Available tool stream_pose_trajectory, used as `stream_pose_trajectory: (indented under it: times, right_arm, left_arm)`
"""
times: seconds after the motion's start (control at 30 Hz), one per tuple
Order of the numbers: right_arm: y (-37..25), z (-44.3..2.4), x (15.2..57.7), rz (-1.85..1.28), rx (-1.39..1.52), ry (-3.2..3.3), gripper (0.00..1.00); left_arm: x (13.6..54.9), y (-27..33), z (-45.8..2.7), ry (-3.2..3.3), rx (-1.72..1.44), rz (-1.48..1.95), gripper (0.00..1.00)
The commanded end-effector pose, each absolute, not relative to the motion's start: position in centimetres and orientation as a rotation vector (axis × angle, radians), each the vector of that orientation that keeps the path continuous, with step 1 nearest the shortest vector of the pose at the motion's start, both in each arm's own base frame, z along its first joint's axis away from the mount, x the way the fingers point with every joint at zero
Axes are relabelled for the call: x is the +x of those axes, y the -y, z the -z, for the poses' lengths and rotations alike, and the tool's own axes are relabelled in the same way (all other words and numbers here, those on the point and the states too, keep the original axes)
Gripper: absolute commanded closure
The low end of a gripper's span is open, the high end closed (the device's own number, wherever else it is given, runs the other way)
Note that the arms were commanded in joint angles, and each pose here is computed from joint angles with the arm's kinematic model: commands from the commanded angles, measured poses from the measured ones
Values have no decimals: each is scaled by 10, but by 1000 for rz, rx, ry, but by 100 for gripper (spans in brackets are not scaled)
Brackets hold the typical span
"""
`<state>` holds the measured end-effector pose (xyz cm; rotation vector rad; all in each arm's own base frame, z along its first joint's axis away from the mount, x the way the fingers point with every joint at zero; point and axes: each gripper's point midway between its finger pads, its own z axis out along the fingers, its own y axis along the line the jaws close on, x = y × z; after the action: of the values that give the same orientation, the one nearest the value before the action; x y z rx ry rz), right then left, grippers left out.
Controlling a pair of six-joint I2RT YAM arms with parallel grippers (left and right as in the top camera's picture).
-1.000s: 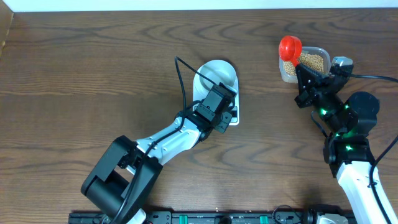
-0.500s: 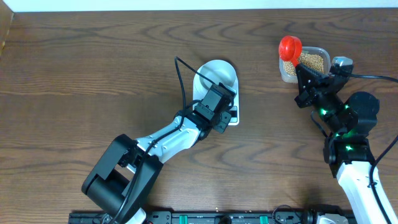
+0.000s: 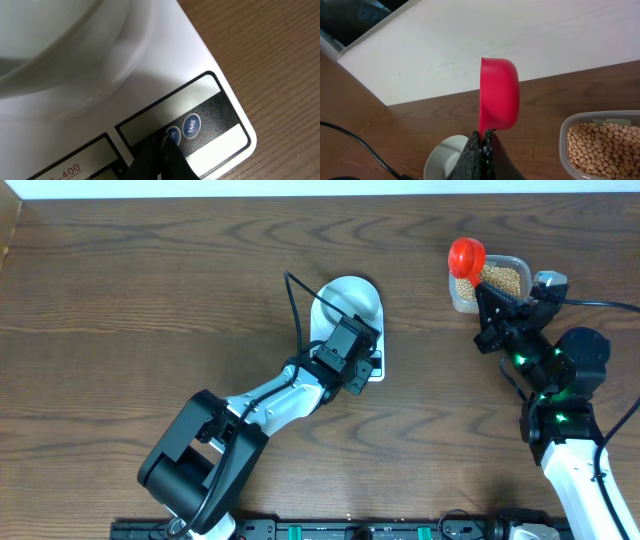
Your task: Scoop item into bowl and weigh 50g on scale
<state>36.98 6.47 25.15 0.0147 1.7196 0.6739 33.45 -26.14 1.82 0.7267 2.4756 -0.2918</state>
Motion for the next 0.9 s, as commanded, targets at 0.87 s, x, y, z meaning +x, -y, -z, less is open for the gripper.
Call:
stream_pose_trajectory:
  times: [0.87]
  right_arm:
    - [-44, -274, 381, -571, 100, -1631, 99]
  left_arm:
    - [337, 253, -108, -2323, 689, 346, 93]
